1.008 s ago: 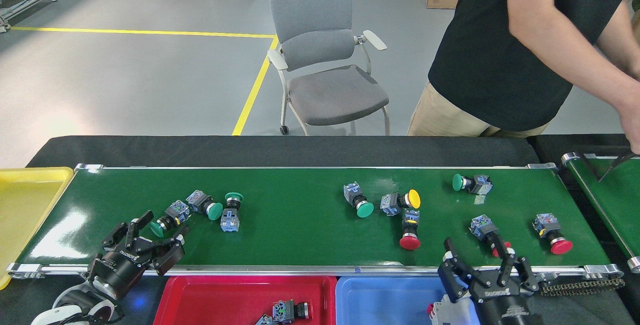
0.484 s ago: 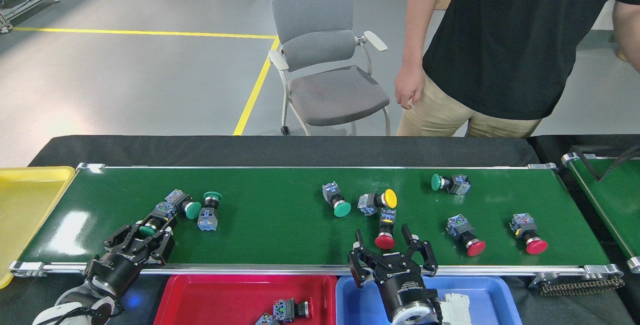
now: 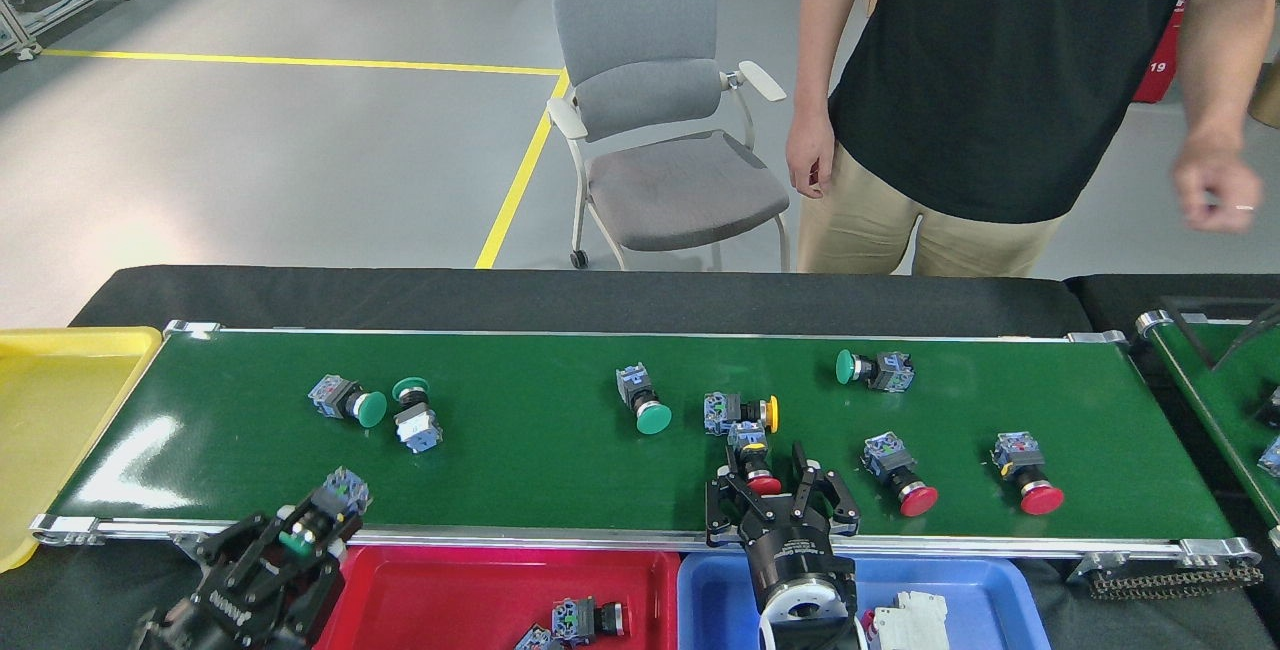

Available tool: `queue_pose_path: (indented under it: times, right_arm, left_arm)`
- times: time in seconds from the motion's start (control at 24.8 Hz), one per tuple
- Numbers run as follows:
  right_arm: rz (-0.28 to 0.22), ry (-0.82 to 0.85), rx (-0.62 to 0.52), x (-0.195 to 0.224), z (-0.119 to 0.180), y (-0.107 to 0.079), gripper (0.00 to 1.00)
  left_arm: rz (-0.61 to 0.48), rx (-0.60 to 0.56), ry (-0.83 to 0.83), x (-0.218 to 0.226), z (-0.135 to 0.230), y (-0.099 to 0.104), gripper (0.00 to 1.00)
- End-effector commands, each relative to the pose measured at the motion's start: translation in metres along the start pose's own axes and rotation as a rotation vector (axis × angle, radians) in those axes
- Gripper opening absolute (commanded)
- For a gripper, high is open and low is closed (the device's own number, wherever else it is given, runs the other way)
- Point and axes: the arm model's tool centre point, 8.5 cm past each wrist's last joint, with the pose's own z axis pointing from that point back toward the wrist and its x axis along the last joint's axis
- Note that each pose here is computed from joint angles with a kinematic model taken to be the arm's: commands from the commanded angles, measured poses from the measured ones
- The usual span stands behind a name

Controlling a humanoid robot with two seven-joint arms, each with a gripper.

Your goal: Pick switch part from conveyor to tray

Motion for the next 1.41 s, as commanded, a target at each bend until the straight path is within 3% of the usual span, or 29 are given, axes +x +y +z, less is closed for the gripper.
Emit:
queue_pose_path:
  times: [0.0,0.12,0.2,0.4,0.48,0.52,0.56,0.6,0.85,0.97,1.17,1.29,1.37]
  right_arm:
    - [0.002,-0.016,-0.027,0.002,-0.004,-0.012,0.13]
    - [-0.011,-0.095,-0.076,0.011,0.005,-0.027,0.13]
    - [-0.014,-0.2,-0.103,0.017,0.026,-0.029,0.13]
    - [0.004,-0.446,-0.134,0.038,0.084,-0.025,0.16]
    - [0.009,-0.572,-0.119,0.052,0.104,-0.016,0.23]
    - [0.013,-0.626,-0.108,0.058,0.11,-0.012,0.31]
    - [0.015,-0.673,-0.106,0.065,0.115,-0.011,0.59]
    - [0.018,-0.702,-0.103,0.07,0.118,-0.009,0.98]
    - [0.03,-0.73,-0.099,0.076,0.12,-0.009,1.0]
    - [0.015,-0.677,-0.125,0.072,0.111,-0.019,1.0]
    - [-0.032,-0.222,-0.215,0.007,0.061,-0.057,1.0]
    - [-0.053,0.008,-0.261,-0.03,0.055,-0.058,1.0]
    - [-0.031,0.101,-0.305,-0.059,0.061,-0.053,1.0]
  left_arm:
    - [0.005,0.038,-0.004,0.014,0.003,0.009,1.0]
    - [0.022,0.044,0.006,0.02,0.004,0.007,1.0]
    - [0.025,0.044,0.041,0.013,0.01,0.007,1.0]
    - [0.094,0.117,0.215,0.004,0.018,0.007,1.0]
    - [0.091,0.111,0.25,0.0,0.023,0.005,1.0]
    - [0.088,0.099,0.287,-0.002,0.024,0.002,1.0]
    - [0.09,0.098,0.299,-0.003,0.024,0.002,1.0]
    - [0.089,0.097,0.3,-0.004,0.023,0.002,1.0]
    - [0.067,0.125,0.306,-0.027,-0.007,0.019,1.0]
    - [0.096,0.054,0.328,-0.052,-0.036,0.018,1.0]
    - [0.049,-0.007,0.408,-0.095,-0.065,0.024,1.0]
    - [0.075,-0.017,0.414,-0.105,-0.082,0.022,1.0]
    - [0.087,-0.042,0.437,-0.115,-0.085,0.017,1.0]
